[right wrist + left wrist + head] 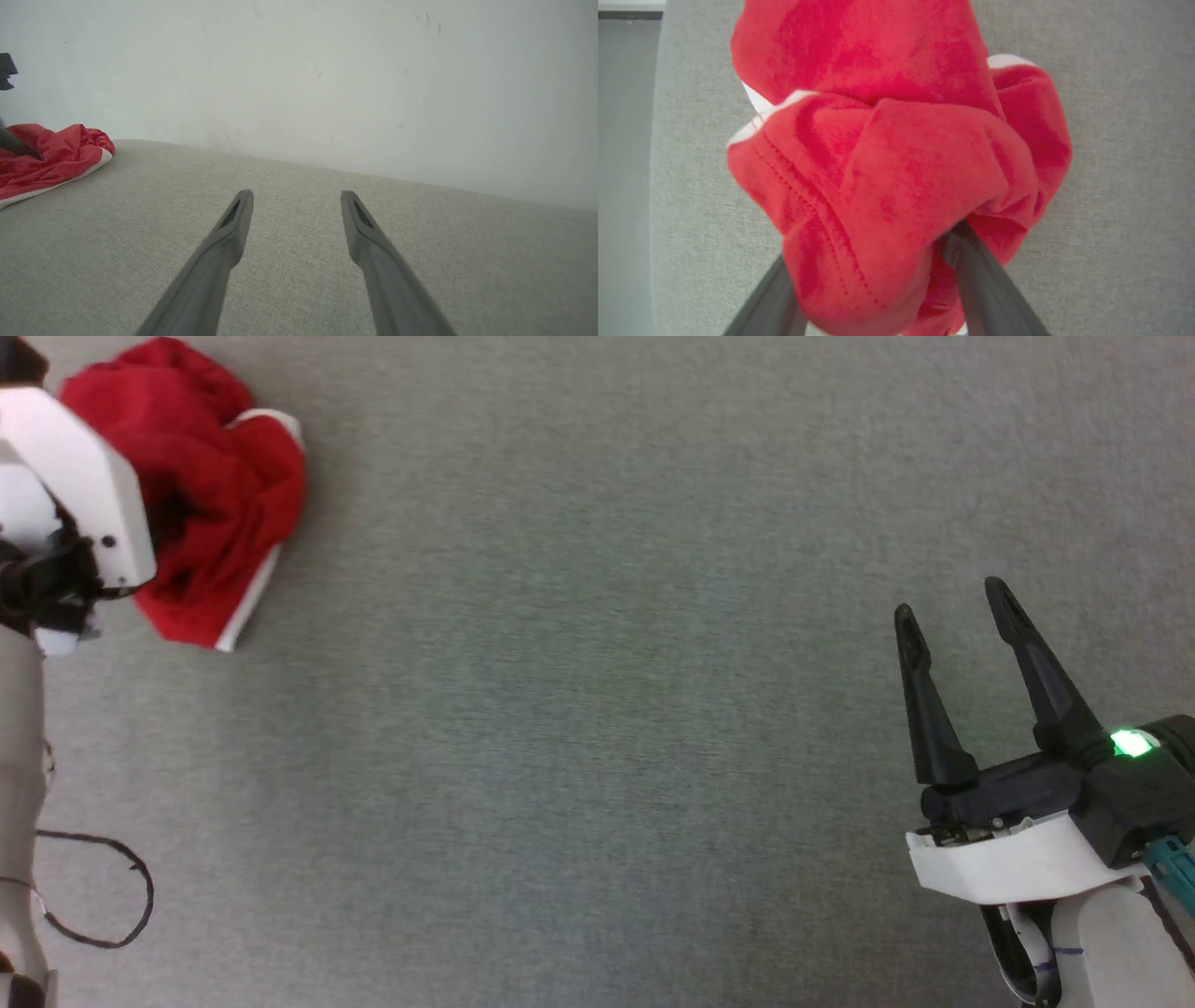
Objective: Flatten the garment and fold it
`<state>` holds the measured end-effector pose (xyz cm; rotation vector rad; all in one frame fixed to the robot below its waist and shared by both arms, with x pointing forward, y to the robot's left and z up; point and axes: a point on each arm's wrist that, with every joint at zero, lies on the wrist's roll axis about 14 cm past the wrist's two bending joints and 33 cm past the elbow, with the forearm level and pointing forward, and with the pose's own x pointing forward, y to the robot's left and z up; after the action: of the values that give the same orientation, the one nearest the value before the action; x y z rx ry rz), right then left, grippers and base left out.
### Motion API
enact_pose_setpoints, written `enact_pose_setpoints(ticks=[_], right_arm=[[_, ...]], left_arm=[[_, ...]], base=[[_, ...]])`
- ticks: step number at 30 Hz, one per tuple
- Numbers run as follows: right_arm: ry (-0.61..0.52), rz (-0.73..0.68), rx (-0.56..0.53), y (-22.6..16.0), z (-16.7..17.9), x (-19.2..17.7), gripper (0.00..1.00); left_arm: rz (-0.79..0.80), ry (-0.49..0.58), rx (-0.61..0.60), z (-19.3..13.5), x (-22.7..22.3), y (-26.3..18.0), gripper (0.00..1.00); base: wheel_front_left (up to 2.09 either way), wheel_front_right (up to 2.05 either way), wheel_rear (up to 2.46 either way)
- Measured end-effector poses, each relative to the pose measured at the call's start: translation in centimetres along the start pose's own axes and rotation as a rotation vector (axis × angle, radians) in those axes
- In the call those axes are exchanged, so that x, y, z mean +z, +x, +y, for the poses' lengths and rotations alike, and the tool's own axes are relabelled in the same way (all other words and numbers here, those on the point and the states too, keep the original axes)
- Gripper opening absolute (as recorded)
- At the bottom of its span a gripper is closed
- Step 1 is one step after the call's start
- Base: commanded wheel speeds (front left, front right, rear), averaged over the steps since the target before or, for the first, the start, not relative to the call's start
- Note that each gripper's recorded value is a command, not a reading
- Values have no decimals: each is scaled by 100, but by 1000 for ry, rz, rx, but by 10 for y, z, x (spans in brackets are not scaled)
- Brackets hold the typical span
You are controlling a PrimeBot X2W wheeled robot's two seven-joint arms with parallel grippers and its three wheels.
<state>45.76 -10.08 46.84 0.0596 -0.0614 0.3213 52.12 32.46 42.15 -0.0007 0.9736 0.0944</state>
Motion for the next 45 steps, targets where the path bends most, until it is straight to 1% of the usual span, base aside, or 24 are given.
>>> enact_pose_setpoints(ticks=[1,2,3,6,8,13,17,20,22,24,26,28,31,32,36,41,45], right_arm=[[0,9,-9,-1,-3,-3,100],[0,17,-17,-3,-6,-6,100],[-2,24,-25,-4,-9,-8,100],[-6,41,-42,-6,-15,-13,100],[-6,45,-41,-7,-14,-14,100],[-9,30,-40,-8,-12,-6,100],[-12,1,-33,-10,-7,8,100],[-11,-26,-31,-14,-2,21,100],[-12,-42,-34,-19,0,30,100],[-15,-56,-38,-24,2,38,100],[-19,-70,-39,-30,4,46,100],[-22,-87,-39,-35,6,54,100],[-30,-122,-38,-42,9,69,100],[-33,-132,-38,-44,10,73,100],[-43,-164,-42,-53,12,87,100],[-49,-185,-69,-63,5,96,100],[-50,-188,-120,-73,-9,98,100]], left_arm=[[35,-2,-1,-1,-6,6,100],[67,-5,-4,-2,-12,12,19],[85,-6,-8,-3,-15,16,0],[83,-14,-19,-6,-14,22,0],[52,-18,-19,-5,-10,21,0],[-86,-22,0,5,12,5,0],[-282,-11,46,25,46,-31,0],[-488,45,99,42,81,-75,0],[-630,88,111,42,103,-107,0],[-763,128,97,32,121,-138,0],[-876,183,76,15,134,-167,0],[-947,239,39,-7,136,-188,0],[-1001,320,-44,-51,126,-205,0],[-1008,333,-77,-66,120,-208,0],[-975,413,-211,-134,83,-201,0],[-839,428,-416,-227,19,-169,0],[-758,509,-486,-287,-19,-147,0]], base=[[0,0,0],[0,0,0],[0,0,0],[0,0,0],[0,0,0],[0,0,0],[0,0,0],[0,0,0],[0,0,0],[0,0,0],[0,0,0],[0,0,0],[0,0,0],[0,0,0],[0,0,0],[0,0,0],[0,0,0]])
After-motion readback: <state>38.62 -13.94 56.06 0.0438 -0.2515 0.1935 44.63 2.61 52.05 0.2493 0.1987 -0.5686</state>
